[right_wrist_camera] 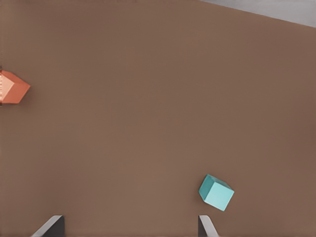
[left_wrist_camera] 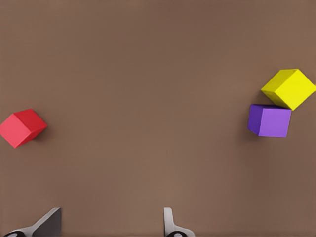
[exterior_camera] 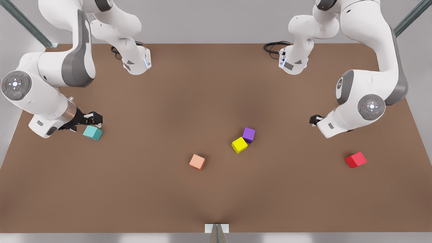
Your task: Pick up red wooden cube and pass to hand red wooden cube and place in blue wooden cube
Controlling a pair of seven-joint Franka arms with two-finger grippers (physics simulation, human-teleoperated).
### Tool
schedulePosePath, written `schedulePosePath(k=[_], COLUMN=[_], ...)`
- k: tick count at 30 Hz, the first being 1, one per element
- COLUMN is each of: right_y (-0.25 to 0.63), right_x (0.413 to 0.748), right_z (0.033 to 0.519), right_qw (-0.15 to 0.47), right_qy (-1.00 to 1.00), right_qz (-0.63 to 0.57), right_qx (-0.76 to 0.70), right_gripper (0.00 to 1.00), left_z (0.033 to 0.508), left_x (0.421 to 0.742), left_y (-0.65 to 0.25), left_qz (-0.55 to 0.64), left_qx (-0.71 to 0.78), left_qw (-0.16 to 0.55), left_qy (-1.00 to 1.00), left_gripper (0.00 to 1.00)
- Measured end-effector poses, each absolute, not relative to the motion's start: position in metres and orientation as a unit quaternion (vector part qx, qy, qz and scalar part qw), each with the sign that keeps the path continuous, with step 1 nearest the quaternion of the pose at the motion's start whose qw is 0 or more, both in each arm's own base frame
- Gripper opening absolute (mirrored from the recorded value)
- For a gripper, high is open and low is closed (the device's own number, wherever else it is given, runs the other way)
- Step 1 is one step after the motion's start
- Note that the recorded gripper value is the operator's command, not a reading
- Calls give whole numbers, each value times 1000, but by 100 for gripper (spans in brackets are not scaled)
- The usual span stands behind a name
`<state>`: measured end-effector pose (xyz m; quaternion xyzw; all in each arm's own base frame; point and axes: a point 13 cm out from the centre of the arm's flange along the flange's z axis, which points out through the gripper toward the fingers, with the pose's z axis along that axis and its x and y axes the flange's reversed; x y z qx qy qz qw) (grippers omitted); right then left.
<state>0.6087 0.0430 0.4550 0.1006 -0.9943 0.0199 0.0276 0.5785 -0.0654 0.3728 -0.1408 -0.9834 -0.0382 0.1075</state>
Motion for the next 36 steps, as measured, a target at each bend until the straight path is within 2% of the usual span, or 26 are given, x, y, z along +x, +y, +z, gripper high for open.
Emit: schedulePosePath(k=[3,7,9,12,20,24,30,36], right_y=[44,44,45,43,27,27,23,24], right_x=[609,610,611,612,608,608,607,606], right_z=[455,455,454,452,458,458,457,456], right_qw=[27,25,24,24,21,21,24,27], right_qy=[-994,-994,-994,-995,-995,-995,-995,-995], right_qz=[18,12,8,3,-2,-1,1,3], right_qx=[104,104,104,102,93,95,94,96], right_gripper=[100,100,100,100,100,100,100,100], left_z=[367,314,277,240,177,145,122,88], left_x=[582,652,669,671,671,662,667,646], left_y=[-64,42,104,171,245,246,244,243], left_qz=[-39,-57,-58,-55,-28,-7,-5,-4], left_qx=[-143,-56,-12,41,133,156,166,188], left_qw=[110,114,113,110,79,79,68,90], left_qy=[-983,-990,-992,-992,-988,-984,-984,-978], left_gripper=[100,100,100,100,100,100,100,100])
